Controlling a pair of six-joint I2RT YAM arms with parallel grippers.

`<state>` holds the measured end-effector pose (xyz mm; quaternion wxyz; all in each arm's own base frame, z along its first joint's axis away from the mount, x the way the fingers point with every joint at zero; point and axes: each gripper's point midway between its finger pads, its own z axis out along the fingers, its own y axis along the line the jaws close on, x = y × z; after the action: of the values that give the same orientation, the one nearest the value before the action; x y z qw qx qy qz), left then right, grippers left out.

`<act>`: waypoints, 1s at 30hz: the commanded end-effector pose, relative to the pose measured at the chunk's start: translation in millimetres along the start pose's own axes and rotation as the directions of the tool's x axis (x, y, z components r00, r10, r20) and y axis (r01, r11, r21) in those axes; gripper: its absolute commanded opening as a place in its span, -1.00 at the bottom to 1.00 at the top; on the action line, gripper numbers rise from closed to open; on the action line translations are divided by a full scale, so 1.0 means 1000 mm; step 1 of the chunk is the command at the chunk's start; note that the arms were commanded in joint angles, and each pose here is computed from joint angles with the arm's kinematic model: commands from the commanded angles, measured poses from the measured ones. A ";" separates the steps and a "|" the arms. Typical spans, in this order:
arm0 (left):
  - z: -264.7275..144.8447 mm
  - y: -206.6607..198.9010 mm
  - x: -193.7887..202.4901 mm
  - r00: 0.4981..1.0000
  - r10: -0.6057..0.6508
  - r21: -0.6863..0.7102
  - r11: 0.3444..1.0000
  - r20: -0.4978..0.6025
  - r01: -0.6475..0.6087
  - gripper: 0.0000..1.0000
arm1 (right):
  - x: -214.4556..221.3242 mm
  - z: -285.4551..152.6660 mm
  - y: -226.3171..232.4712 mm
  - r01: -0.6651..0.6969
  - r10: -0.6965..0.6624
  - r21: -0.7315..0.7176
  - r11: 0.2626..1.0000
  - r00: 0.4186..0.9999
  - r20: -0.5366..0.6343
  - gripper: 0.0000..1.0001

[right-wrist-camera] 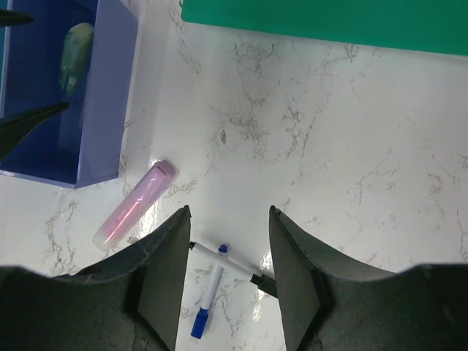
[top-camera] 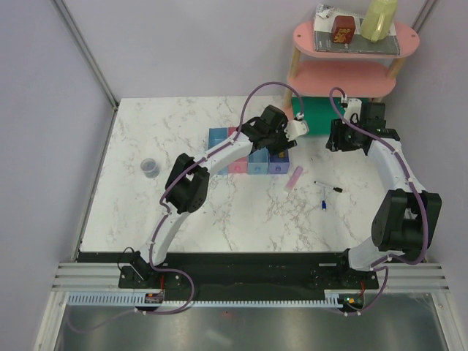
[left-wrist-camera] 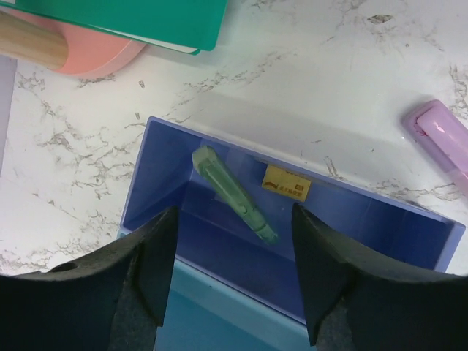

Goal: Sort the stationery into containers
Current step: Place the stationery in the storage box, then pick up the pen from the center of the board.

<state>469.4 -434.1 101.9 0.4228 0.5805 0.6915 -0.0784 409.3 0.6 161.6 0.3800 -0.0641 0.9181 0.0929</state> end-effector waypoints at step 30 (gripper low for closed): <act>-0.259 0.005 0.080 0.965 -0.197 -0.165 0.972 -0.173 0.169 0.70 | 0.142 -0.001 -0.017 0.325 -0.374 -0.186 0.927 0.818 -0.437 0.09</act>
<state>364.8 -265.3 251.3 0.4523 0.5076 0.7330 -0.0217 329.7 -12.3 69.3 0.1897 -0.2294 0.9520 0.0719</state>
